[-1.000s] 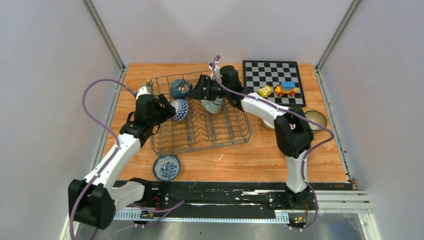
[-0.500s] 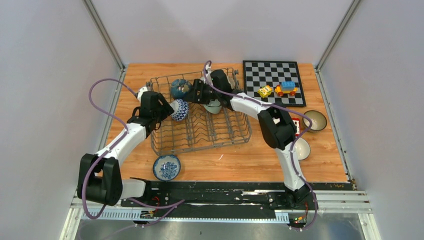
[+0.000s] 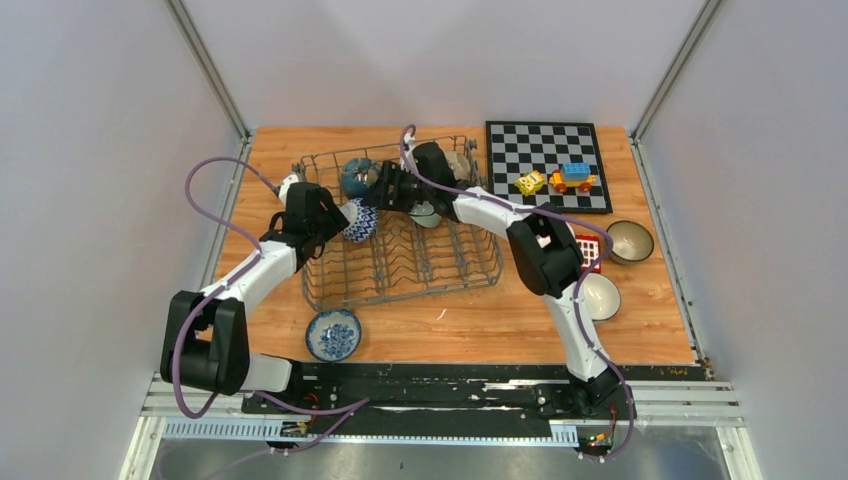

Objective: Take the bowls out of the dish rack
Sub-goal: Pick up the bowl from the dish rack.

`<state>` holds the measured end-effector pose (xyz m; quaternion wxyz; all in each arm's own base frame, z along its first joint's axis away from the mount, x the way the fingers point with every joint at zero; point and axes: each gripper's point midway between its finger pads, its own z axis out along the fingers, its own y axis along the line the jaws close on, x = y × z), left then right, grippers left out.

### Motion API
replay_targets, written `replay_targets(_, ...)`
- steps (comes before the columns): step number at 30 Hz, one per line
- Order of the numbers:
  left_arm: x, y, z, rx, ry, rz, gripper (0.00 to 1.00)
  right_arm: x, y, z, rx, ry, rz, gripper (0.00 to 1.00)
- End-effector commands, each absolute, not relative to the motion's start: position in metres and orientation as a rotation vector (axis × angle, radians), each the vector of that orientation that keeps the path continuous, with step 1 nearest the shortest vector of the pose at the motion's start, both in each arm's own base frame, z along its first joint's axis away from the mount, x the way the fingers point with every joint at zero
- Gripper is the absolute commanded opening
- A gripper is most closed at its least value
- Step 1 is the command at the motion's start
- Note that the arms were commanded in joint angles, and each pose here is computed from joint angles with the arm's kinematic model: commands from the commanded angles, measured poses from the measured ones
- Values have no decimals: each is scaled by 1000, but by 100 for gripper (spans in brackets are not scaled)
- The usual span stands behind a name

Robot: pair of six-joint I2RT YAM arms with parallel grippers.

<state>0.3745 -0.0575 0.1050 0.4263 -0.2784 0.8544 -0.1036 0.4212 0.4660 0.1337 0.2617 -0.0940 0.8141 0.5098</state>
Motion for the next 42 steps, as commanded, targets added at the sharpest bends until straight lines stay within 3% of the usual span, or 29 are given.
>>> replay_targets(1, 384, -52, 109, -709, 2093, -256, 68, 409, 474, 116, -251, 2266, 1370, 67)
replay_targets(8, 384, -53, 100, -715, 2113, -251, 66, 405, 469, 113, -239, 2284, 1344, 66)
replay_targets(22, 379, -53, 90, -728, 2128, -250, 63, 389, 480, 133, -249, 2215, 1477, 45)
replay_targets(26, 378, -50, 90, -729, 2128, -233, 62, 384, 481, 138, -263, 2206, 1473, 45)
replay_targets(32, 377, -49, 92, -727, 2124, -229, 62, 382, 477, 144, -270, 2195, 1430, 56)
replay_targets(42, 375, -49, 93, -724, 2123, -230, 62, 381, 479, 157, -276, 2146, 1459, 54)
